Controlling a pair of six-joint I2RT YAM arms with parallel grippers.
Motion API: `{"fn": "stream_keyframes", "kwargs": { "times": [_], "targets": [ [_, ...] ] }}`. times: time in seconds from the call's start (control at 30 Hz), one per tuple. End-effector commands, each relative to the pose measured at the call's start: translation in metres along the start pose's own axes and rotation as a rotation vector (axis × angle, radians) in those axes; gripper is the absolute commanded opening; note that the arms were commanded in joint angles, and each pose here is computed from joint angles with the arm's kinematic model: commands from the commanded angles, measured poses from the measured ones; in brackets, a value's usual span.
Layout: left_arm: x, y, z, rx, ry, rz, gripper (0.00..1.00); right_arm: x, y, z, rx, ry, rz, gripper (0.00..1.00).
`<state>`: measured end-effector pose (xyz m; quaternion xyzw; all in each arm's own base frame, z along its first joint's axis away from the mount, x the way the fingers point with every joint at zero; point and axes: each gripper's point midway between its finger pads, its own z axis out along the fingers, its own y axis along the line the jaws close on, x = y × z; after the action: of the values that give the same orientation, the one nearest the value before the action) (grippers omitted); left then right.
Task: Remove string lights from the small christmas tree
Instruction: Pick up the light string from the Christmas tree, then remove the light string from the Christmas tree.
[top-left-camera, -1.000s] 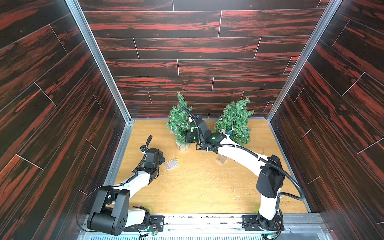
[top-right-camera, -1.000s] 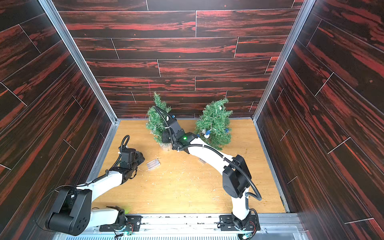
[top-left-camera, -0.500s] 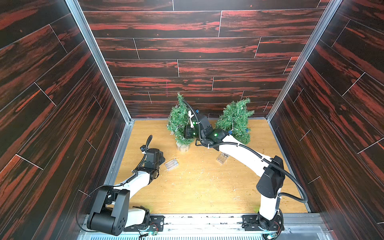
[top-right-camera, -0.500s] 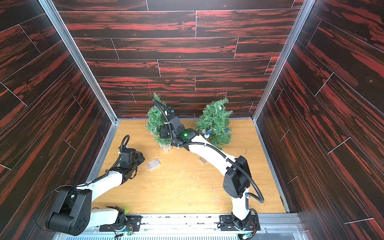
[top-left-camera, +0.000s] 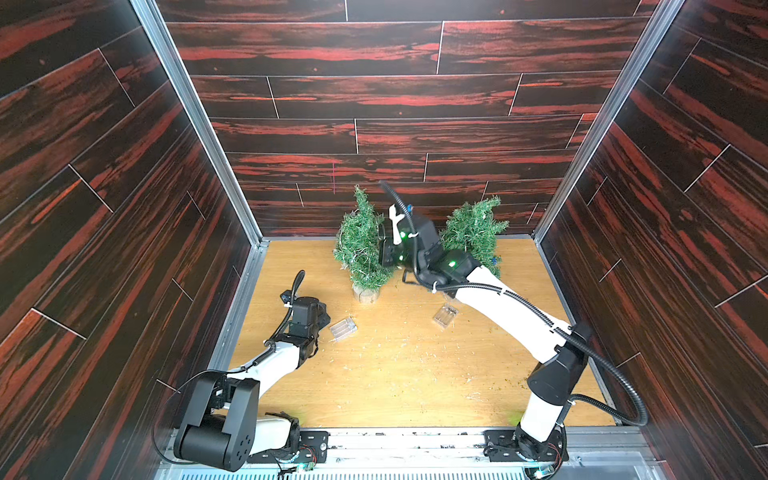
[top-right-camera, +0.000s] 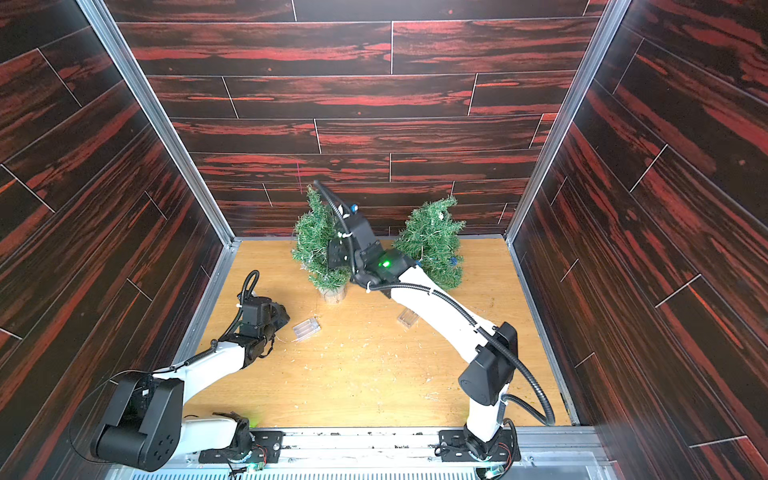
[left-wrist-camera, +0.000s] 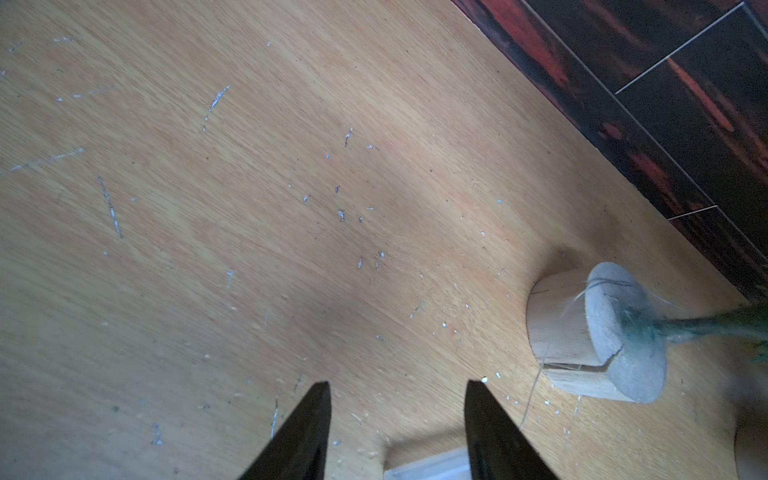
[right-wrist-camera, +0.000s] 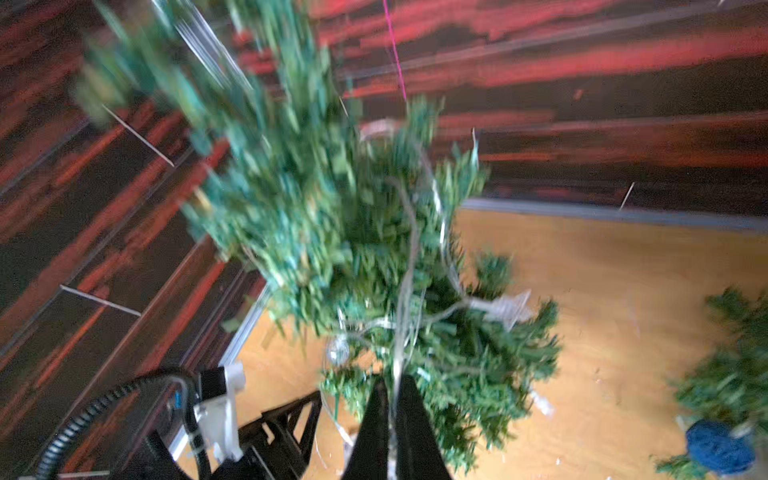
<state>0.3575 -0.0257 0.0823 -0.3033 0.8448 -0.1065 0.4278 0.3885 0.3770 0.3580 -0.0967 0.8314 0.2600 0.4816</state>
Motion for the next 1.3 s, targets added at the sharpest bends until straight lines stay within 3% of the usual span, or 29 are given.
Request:
{"fn": "stream_keyframes", "kwargs": {
  "times": [0.0, 0.2, 0.4, 0.63, 0.97, 1.27],
  "targets": [
    [-0.009, -0.007, -0.002, 0.011, -0.026, -0.008, 0.55, -0.033, -0.015, -0.017, 0.041, -0.056, -0.015, 0.07],
    [-0.009, -0.008, -0.002, 0.012, -0.028, -0.005, 0.55, -0.088, -0.032, -0.008, 0.039, -0.124, -0.007, 0.07],
    [-0.008, -0.008, -0.001, 0.013, -0.025, -0.003, 0.55, -0.135, -0.006, 0.005, -0.094, -0.227, -0.037, 0.07],
    [-0.006, -0.012, 0.0, 0.024, -0.017, -0.004, 0.55, -0.147, 0.033, 0.021, -0.314, -0.323, -0.062, 0.07],
    [-0.005, -0.012, 0.001, 0.025, -0.015, 0.0, 0.55, -0.178, 0.047, 0.025, -0.391, -0.519, -0.04, 0.07],
    [-0.004, -0.015, 0.001, 0.033, -0.009, 0.003, 0.55, -0.178, 0.063, 0.036, -0.473, -0.573, -0.006, 0.07]
  ]
}}
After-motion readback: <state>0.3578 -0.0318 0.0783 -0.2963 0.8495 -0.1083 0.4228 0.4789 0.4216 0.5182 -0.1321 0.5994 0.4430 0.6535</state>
